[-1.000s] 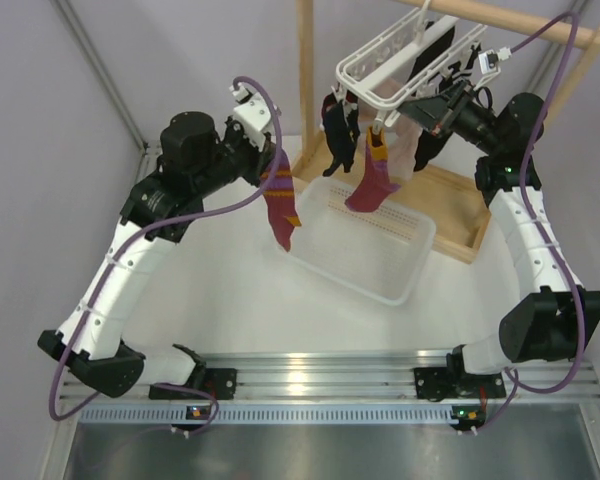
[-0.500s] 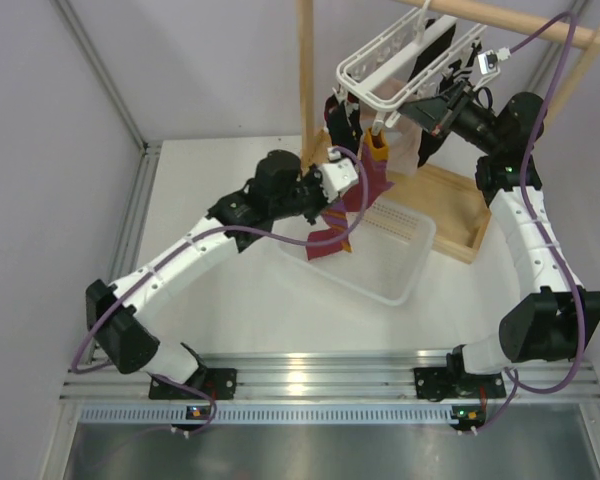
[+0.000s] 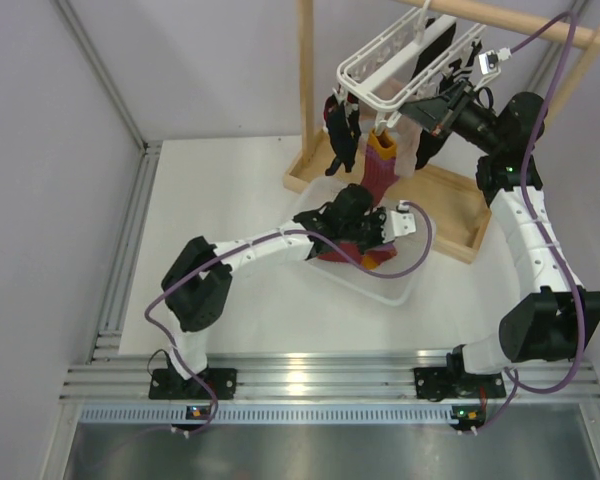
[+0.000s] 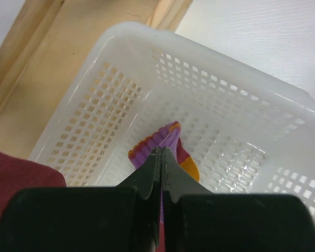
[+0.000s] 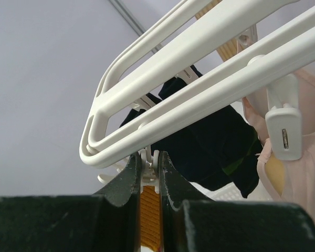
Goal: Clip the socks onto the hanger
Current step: Pick up the sock from the bin.
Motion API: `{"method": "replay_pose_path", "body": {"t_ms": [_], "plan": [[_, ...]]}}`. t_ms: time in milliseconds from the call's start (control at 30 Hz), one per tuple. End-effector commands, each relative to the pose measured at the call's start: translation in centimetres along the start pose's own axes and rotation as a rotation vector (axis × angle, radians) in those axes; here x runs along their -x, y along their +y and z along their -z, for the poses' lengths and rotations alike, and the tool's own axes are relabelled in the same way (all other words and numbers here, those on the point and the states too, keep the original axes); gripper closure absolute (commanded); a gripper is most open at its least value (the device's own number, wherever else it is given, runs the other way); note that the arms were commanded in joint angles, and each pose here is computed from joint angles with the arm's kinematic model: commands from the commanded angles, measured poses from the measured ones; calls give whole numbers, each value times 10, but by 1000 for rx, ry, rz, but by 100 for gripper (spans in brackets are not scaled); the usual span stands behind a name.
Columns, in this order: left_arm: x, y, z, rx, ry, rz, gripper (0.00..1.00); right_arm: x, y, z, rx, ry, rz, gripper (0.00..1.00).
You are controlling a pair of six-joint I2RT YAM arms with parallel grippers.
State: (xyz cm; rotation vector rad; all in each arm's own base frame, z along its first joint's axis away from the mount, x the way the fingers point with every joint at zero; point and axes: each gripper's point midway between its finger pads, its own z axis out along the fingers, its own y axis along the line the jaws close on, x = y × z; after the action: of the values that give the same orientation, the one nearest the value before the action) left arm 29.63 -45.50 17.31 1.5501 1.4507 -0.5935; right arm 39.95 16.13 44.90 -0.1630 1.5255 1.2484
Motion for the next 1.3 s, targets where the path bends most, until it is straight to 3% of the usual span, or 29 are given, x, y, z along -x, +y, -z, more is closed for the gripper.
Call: {"method": "replay_pose_path", "body": {"t_ms": [0, 100, 233, 267, 300, 400, 667, 867, 1033, 1267], "plan": [[48, 12, -15, 0, -160, -76, 98, 12, 10, 1, 25, -17, 56, 100], [53, 5, -34, -19, -174, -86, 92, 12, 7, 0, 30, -21, 37, 100], [70, 29, -52, 93, -226, -85, 91, 11, 6, -2, 37, -25, 27, 100], [65, 33, -59, 110, -216, -79, 84, 11, 5, -1, 38, -26, 32, 100], [65, 36, -61, 124, -214, -74, 66, 11, 5, -2, 37, -23, 31, 100], [63, 36, -58, 132, -202, -53, 47, 11, 6, -2, 40, -24, 33, 100], [48, 31, -18, 174, -186, 117, 49, 13, 8, -2, 44, -27, 36, 100], [-28, 30, -14, 107, 38, 272, 49, 15, 8, -2, 41, -26, 35, 100], [-80, 12, -16, -34, 229, 194, 48, 14, 5, -3, 35, -23, 33, 100], [-130, 13, -24, -68, 392, 100, 48, 13, 1, -3, 26, -19, 31, 100]]}}
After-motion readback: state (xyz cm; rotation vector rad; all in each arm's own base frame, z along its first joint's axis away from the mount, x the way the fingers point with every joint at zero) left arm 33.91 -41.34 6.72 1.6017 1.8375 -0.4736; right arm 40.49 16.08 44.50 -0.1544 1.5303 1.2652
